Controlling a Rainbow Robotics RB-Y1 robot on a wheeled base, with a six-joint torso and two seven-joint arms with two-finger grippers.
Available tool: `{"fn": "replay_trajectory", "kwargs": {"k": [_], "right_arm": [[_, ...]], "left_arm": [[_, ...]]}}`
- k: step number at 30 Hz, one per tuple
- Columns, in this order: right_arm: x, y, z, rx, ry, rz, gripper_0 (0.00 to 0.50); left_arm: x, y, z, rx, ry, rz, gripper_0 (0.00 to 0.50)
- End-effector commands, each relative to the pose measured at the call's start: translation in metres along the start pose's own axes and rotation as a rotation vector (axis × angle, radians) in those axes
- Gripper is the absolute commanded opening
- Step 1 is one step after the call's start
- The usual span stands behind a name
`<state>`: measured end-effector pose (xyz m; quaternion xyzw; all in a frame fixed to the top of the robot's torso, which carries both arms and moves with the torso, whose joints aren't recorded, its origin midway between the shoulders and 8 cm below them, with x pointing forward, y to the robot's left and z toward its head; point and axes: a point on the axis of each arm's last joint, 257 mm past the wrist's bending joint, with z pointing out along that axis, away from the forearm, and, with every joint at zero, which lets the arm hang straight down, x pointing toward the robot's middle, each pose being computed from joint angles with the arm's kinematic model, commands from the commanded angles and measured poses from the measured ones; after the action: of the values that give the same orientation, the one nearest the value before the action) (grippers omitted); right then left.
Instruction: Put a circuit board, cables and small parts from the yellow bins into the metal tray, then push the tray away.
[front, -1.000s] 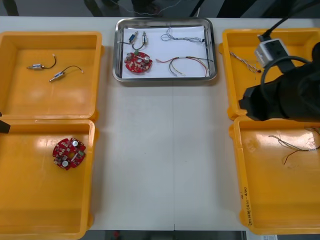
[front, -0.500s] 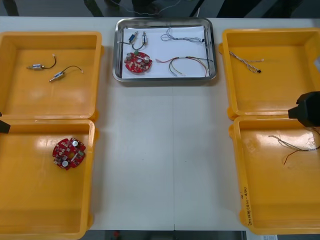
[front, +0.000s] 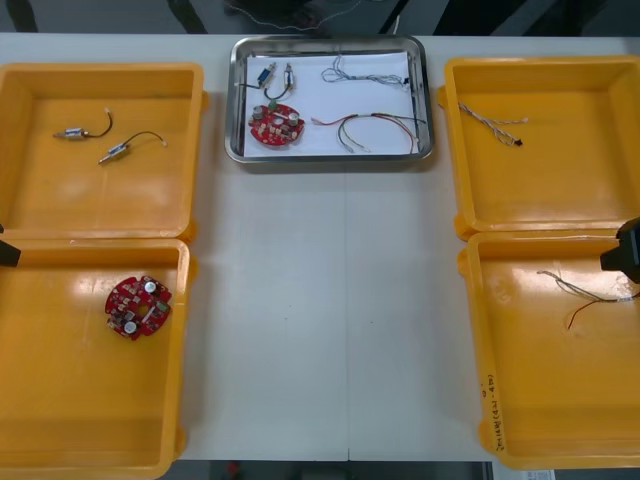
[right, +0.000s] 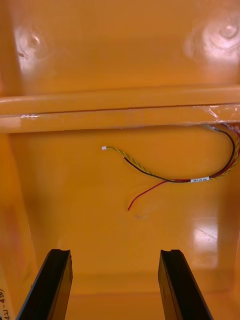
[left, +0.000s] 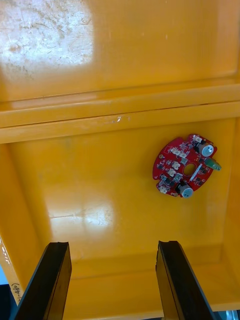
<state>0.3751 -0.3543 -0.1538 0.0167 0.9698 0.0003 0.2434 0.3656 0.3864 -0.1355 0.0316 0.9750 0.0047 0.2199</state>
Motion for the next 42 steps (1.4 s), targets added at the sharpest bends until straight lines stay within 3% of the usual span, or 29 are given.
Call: {"fn": "replay_trajectory", "kwargs": {"k": [1, 8, 42], "right_arm": [[0.0006, -0.0239, -0.0058, 0.049, 0.001, 0.03, 0.5], [-0.0008, -0.0298, -0.0079, 0.067, 0.0, 0.027, 0.5], [-0.0002, -0.027, -0.008, 0.057, 0.002, 0.036, 0.5]], "left_arm": [[-0.0019, 0.0153, -0.0146, -0.057, -0.017, 0.035, 0.5], [-0.0019, 0.0153, -0.0146, -0.057, -0.017, 0.035, 0.5], [-0.0019, 0.0153, -0.0146, -0.057, -0.017, 0.035, 0.5]]}}
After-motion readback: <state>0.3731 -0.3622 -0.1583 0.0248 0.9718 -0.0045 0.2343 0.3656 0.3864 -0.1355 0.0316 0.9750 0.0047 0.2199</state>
